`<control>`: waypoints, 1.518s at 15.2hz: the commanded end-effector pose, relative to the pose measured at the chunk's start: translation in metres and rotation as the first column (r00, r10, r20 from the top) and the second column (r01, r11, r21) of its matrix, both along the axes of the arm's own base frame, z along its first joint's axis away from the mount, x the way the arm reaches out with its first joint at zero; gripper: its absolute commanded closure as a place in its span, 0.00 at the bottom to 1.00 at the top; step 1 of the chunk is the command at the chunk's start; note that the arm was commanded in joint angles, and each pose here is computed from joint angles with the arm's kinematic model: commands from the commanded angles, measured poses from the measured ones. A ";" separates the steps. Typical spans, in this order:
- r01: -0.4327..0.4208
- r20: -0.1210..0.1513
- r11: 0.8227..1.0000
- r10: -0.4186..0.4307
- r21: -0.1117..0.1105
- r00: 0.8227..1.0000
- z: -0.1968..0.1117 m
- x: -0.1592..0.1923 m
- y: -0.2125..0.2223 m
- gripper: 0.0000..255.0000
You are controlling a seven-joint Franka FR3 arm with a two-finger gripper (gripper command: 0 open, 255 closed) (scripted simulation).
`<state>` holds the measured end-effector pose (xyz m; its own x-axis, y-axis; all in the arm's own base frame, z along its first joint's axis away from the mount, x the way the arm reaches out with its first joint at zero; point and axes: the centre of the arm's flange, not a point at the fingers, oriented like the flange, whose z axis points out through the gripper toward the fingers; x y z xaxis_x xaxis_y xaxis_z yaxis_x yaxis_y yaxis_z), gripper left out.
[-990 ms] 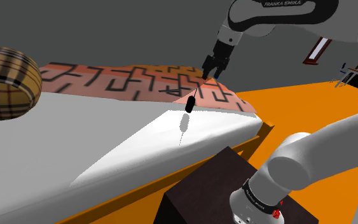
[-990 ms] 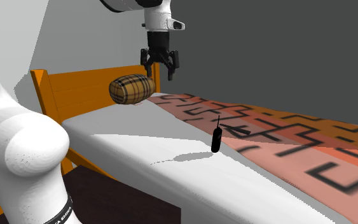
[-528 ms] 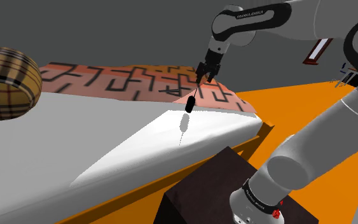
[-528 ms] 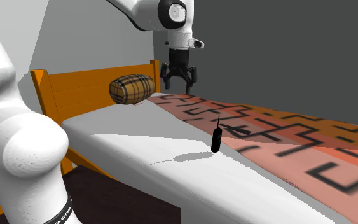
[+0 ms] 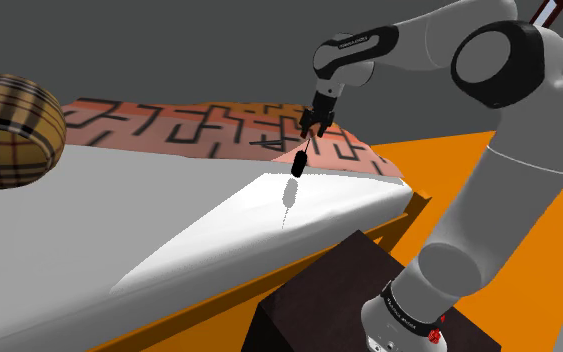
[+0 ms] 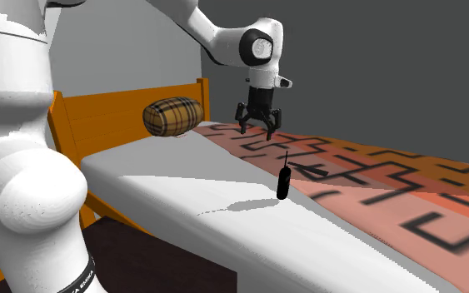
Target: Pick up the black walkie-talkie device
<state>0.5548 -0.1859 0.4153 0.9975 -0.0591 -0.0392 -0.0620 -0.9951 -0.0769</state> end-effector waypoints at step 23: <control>0.044 -0.082 0.999 -0.041 0.030 0.996 -0.164 0.101 -0.099 1.00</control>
<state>0.6562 -0.2851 0.2523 0.9874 -0.0987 -0.1234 -0.1115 -0.9886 -0.1014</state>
